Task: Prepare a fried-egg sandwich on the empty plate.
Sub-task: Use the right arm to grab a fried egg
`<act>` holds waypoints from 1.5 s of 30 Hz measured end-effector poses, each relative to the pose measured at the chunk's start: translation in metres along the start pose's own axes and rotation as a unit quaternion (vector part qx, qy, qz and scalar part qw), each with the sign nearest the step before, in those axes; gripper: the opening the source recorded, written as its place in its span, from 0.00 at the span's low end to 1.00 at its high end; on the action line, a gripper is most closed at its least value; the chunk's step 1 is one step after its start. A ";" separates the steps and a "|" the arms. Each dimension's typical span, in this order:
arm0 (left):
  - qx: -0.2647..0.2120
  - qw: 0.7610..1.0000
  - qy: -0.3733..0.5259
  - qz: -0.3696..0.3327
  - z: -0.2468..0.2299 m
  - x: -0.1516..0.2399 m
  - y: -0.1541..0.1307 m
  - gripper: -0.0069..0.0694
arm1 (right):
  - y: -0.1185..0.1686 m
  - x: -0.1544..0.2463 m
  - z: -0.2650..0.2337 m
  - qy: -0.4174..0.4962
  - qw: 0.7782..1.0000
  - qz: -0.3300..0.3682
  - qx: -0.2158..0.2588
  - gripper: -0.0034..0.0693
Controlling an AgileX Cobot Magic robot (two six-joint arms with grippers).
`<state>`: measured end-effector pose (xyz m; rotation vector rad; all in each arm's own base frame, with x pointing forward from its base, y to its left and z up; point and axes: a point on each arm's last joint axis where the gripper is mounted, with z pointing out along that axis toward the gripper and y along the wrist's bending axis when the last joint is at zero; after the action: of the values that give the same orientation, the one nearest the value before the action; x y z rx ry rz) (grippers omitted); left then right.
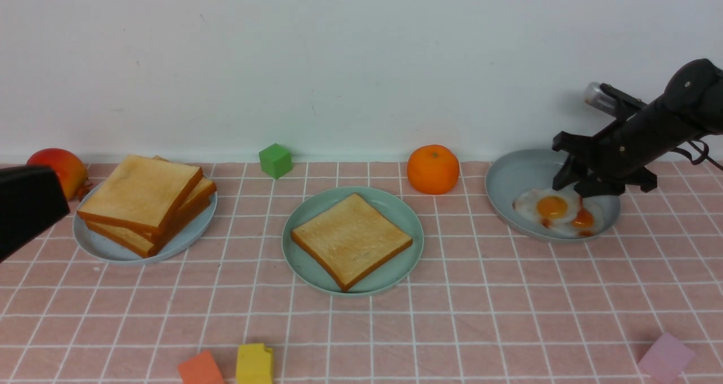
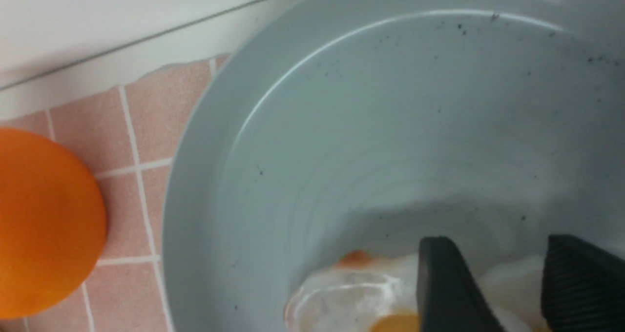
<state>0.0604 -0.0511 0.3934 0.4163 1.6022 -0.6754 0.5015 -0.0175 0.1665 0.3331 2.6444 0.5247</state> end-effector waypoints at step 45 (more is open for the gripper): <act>-0.010 0.999 0.029 0.016 0.000 0.005 0.002 0.08 | 0.004 0.011 -0.011 0.065 0.997 0.028 0.001 0.60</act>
<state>0.0606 -0.0502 0.3878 0.4501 1.6526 -0.6282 0.4880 -0.0136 0.1733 0.3867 2.7679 0.5813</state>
